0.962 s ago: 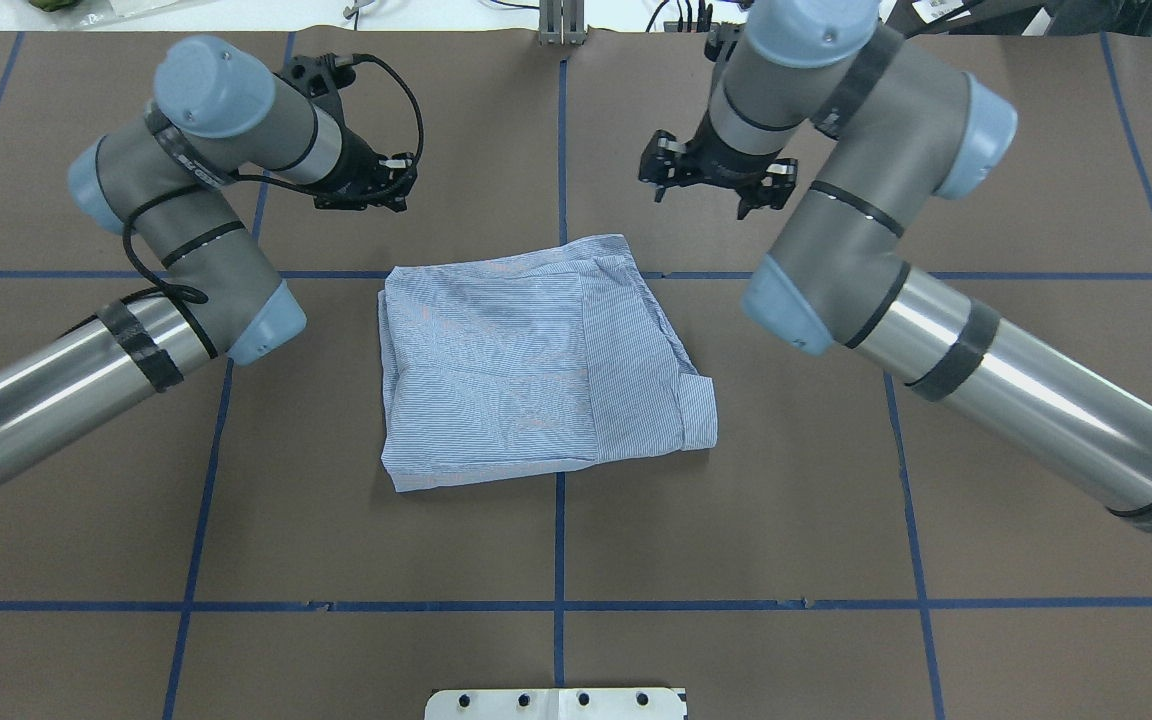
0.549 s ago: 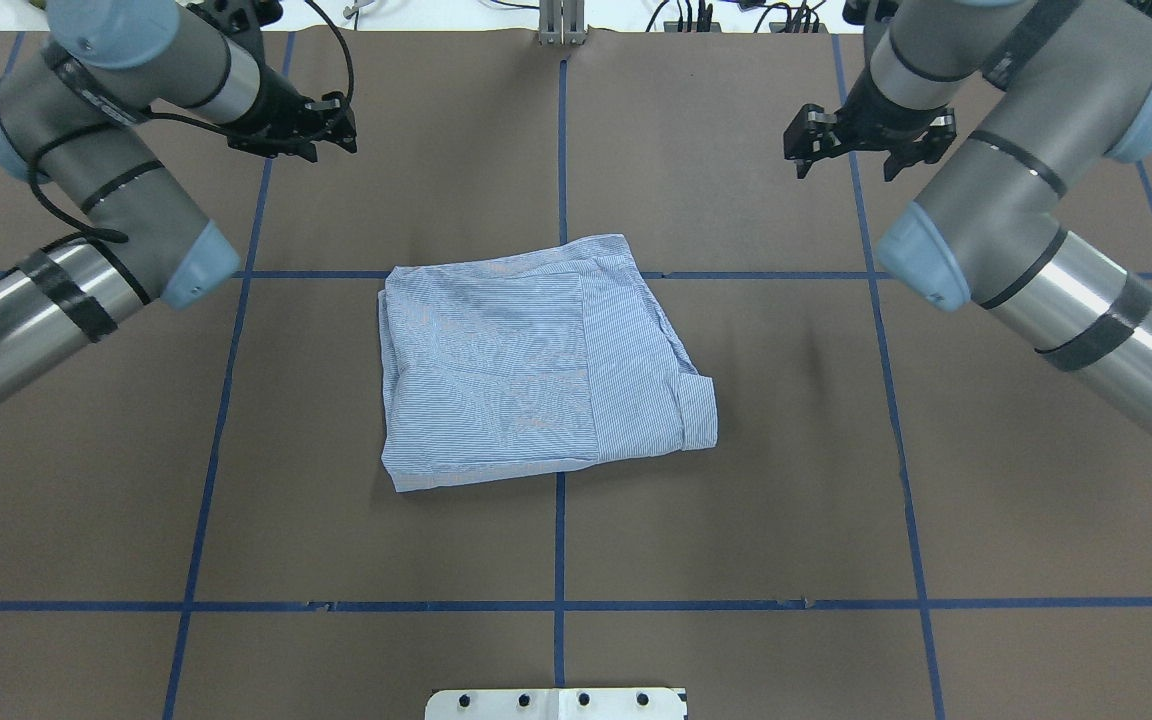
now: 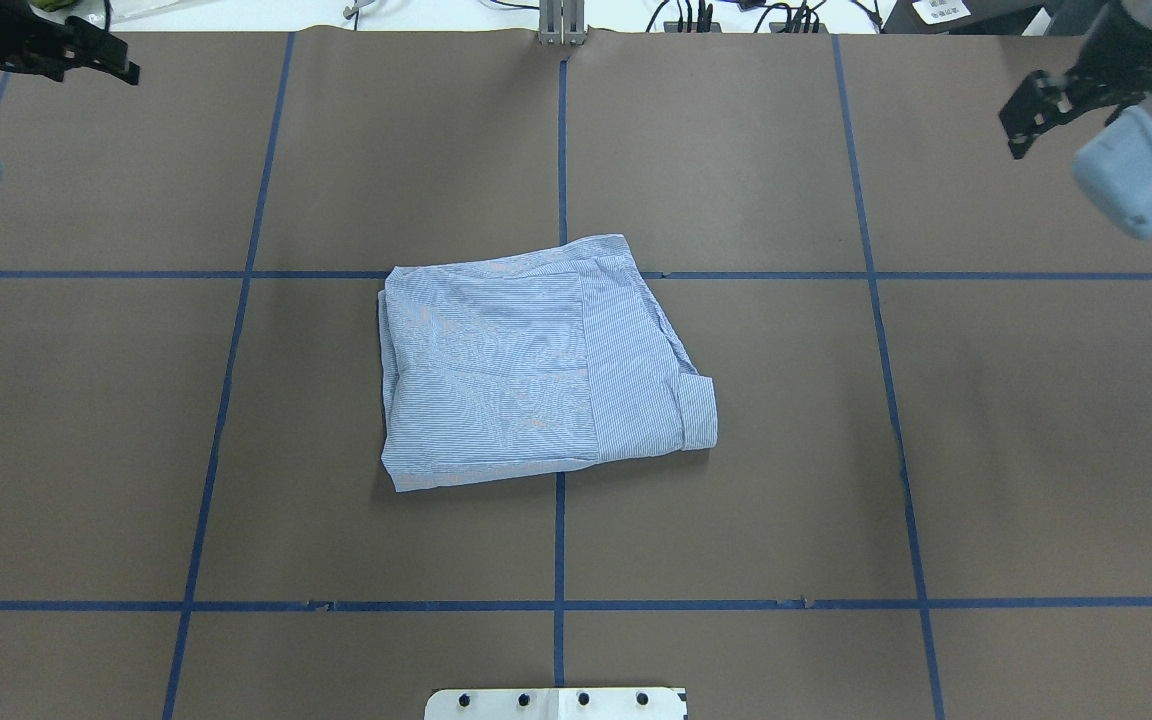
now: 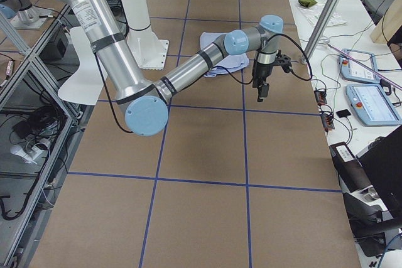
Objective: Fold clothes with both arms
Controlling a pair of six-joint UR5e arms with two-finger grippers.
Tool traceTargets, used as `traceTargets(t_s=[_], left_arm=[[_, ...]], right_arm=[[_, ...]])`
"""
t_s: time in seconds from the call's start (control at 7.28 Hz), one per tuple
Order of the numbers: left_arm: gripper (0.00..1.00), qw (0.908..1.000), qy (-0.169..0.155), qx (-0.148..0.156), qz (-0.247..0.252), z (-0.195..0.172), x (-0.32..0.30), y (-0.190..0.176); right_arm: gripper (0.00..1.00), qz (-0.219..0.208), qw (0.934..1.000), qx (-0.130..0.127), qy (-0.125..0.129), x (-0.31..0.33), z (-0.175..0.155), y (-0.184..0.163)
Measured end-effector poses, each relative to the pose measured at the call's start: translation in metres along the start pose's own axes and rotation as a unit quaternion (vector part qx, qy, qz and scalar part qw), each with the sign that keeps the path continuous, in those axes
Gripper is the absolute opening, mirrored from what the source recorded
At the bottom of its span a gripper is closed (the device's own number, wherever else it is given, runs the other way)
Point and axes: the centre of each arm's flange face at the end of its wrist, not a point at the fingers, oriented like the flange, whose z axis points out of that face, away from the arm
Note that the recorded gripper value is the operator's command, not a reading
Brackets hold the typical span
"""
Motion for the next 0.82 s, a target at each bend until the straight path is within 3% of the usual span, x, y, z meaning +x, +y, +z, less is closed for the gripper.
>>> traceTargets(t_s=[0.41, 0.82], left_arm=[[1.0, 0.9987, -0.032, -0.005, 0.04, -0.034, -0.087, 0.051], [1.0, 0.9972, -0.03, 0.027, 0.063, -0.039, -0.13, 0.119]], right_arm=[[1.0, 0.019, 0.9995, -0.02, -0.018, 0.091, 0.013, 0.034], [1.0, 0.035, 0.9982, -0.046, -0.015, 0.125, 0.057, 0.063]])
